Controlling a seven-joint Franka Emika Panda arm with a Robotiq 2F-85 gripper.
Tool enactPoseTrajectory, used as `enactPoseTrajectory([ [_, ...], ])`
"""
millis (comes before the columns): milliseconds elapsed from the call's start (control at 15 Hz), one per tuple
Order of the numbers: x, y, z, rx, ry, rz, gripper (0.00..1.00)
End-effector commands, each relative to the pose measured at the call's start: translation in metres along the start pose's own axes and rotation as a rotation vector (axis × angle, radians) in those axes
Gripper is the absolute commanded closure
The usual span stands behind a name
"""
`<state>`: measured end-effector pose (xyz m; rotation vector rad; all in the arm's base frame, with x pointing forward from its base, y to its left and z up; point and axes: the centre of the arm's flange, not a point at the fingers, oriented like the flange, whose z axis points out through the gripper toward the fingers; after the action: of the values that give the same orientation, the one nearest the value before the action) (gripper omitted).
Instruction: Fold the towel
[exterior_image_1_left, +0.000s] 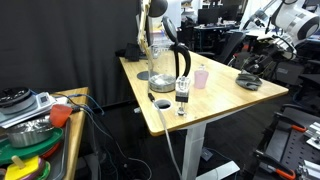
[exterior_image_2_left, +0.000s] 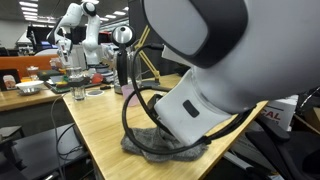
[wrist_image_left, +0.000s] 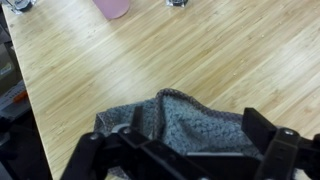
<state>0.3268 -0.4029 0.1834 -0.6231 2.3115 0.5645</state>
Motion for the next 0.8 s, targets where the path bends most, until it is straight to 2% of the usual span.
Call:
enactPoseTrajectory([
  [0,-0.026,0.012,-0.001,-0.006,0.017,-0.063,0.0],
  [200,-0.054,0.021,0.01,-0.043,0.043,-0.136,0.0],
  [400,-0.08,0.03,0.02,-0.072,0.126,-0.212,0.0],
  [733,-0.102,0.037,0.036,-0.01,0.351,-0.295,0.0],
])
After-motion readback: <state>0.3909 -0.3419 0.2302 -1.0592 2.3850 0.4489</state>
